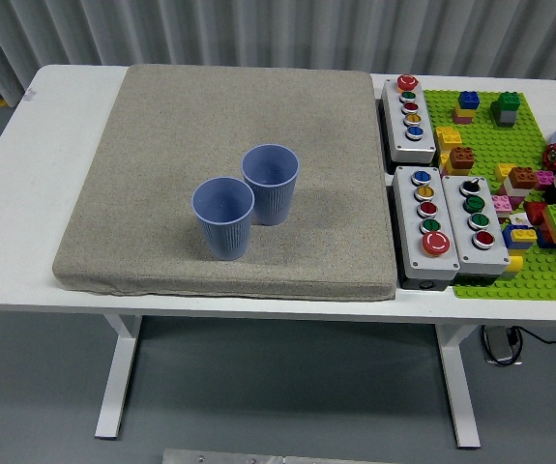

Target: Pick cup pour cup place

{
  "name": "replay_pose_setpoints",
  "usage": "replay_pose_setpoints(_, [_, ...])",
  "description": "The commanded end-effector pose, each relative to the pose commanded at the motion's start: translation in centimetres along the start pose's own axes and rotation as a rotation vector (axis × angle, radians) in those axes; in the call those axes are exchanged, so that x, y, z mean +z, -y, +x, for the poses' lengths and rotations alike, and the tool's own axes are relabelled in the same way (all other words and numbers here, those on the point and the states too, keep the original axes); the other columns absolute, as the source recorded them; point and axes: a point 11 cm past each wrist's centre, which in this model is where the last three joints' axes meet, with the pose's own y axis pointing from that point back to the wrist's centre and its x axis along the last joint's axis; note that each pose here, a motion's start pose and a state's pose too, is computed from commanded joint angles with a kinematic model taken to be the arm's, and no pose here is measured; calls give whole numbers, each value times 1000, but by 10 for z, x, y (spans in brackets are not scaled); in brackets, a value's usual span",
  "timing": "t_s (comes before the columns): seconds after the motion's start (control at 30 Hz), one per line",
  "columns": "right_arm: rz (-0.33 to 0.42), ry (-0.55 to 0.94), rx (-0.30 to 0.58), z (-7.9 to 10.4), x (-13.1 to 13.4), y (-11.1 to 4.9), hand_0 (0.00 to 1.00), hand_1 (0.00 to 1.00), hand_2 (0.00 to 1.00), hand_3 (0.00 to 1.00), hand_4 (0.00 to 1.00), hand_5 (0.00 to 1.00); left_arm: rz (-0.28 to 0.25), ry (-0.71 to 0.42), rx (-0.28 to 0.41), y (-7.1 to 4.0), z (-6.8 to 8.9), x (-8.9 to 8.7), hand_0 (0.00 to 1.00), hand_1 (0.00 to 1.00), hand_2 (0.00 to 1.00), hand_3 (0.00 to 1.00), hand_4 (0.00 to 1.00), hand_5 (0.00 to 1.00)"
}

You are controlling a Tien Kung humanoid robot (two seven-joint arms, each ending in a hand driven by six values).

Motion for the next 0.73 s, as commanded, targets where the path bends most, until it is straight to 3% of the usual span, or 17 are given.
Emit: replay_pose_setpoints(0.73, [39,16,12,-4,-10,-3,685,633,589,576,2,132,-16,-30,-35,6,-17,1,802,801,884,889,860,998])
